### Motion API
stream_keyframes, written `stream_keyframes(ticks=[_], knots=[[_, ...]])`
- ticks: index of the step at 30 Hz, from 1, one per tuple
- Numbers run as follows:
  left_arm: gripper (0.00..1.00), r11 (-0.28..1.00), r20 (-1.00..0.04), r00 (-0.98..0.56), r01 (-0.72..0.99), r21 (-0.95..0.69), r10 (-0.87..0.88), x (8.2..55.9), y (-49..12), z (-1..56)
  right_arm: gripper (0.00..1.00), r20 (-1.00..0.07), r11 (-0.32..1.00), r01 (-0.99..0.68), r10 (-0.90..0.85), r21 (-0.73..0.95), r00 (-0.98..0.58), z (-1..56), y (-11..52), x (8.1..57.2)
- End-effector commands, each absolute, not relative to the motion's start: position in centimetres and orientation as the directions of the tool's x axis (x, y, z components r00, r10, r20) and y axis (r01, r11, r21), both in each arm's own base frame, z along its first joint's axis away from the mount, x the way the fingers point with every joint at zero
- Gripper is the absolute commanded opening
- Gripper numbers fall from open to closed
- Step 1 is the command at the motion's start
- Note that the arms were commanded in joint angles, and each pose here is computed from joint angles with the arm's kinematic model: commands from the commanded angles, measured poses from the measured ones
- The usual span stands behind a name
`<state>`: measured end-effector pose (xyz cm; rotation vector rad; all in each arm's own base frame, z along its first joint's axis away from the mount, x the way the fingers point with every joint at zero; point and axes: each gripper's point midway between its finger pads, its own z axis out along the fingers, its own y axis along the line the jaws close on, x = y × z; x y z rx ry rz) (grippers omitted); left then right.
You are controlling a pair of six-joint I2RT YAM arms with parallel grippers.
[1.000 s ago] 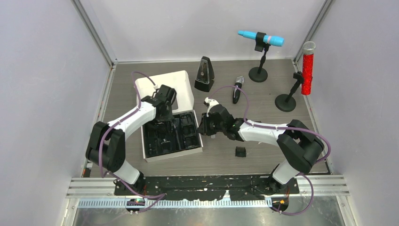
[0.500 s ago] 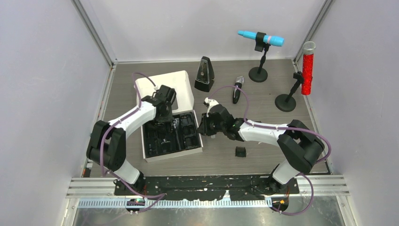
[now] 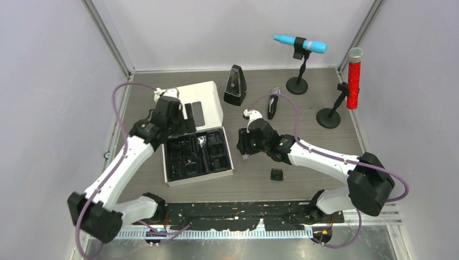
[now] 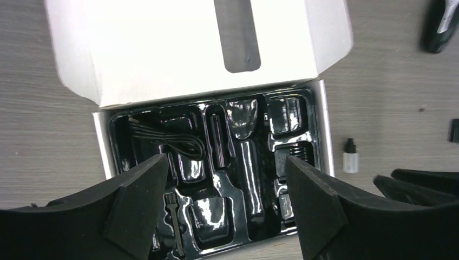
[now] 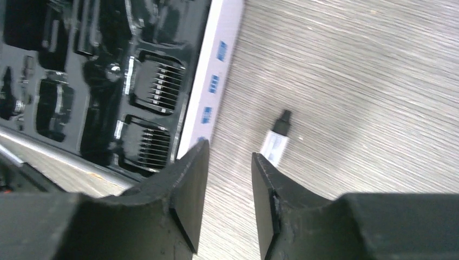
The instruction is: Sort the hair-cutting tools
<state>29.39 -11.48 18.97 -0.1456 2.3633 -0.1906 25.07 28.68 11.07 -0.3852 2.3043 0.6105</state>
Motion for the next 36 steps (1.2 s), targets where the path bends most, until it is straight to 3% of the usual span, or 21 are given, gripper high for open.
stream_keyframes(ticks=[1,7,19,25,36], knots=[[0.87,0.98,-0.756,-0.627,-0.063,-0.19,-0.187,27.0,-9.3,21.9,0.49,-0.708,0.912,-0.361,-0.124,0.195,-0.695,11.5,25.3,25.3],[0.99,0.973,-0.79,-0.577,-0.041,-0.225,-0.207,23.6,-7.8,22.3,0.56,-0.641,0.939,-0.306,-0.139,0.158,-0.755,9.0,23.5,24.0],[1.0,0.924,-0.704,-0.656,0.027,-0.383,-0.272,18.9,-9.6,17.2,0.56,-0.581,0.929,-0.329,-0.176,0.168,-0.795,5.4,26.4,24.5],[1.0,0.935,-0.719,-0.647,0.029,-0.353,-0.252,18.3,-8.9,16.1,0.54,-0.559,0.925,-0.338,-0.189,0.175,-0.807,4.0,27.5,24.6],[0.98,0.894,-0.694,-0.675,0.113,-0.434,-0.251,19.0,-11.7,16.5,0.42,-0.56,0.927,-0.347,-0.213,0.144,-0.801,2.7,27.3,24.8]])
